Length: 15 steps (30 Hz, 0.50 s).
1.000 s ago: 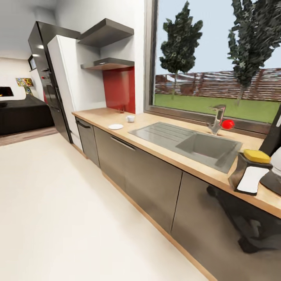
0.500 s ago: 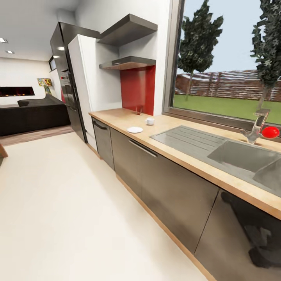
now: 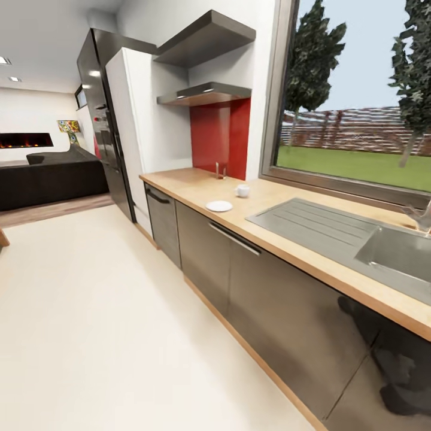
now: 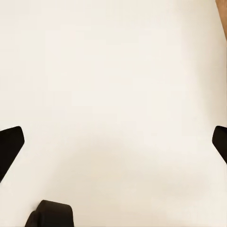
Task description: Set up a coffee station on the kitchen countertop: keep the coffee maker on the countertop, move the bottle of coffee from the kitchen shelf to the counter next to the coffee maker, place a paper coffee filter on top of the coffee maker, put the saucer next to the coffee maker with the coffee cup on the saucer, and place the electric kettle next to the coffee maker.
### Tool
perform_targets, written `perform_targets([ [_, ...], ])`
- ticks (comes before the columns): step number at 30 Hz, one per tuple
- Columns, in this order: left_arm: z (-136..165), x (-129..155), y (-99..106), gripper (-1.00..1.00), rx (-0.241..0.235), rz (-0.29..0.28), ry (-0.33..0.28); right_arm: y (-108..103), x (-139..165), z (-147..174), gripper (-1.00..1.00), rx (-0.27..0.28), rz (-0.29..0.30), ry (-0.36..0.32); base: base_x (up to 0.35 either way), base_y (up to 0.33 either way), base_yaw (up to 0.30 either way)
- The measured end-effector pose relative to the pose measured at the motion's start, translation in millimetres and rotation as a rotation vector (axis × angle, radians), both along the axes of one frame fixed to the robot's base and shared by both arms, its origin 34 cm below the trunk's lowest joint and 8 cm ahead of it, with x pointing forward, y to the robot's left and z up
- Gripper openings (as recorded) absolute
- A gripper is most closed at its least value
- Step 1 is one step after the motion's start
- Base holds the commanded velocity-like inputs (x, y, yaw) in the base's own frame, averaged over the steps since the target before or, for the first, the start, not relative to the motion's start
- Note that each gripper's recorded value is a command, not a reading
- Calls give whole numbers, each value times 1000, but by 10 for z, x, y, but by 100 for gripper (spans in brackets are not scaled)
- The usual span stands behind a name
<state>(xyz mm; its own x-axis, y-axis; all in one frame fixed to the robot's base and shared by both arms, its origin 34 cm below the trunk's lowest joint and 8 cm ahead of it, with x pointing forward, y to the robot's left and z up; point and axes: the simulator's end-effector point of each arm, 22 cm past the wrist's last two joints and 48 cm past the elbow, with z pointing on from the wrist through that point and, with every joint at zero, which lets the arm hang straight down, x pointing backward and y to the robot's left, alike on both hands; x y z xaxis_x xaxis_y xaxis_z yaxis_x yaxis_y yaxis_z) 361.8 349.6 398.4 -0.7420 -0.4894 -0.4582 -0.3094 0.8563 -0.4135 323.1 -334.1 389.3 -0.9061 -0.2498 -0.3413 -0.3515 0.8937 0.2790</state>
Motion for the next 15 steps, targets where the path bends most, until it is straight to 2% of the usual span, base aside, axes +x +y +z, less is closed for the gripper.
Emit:
perform_targets([
  [15,0,0,-1,100,0,-1,0,0,1,0,100,0,0,0,282,200,0],
])
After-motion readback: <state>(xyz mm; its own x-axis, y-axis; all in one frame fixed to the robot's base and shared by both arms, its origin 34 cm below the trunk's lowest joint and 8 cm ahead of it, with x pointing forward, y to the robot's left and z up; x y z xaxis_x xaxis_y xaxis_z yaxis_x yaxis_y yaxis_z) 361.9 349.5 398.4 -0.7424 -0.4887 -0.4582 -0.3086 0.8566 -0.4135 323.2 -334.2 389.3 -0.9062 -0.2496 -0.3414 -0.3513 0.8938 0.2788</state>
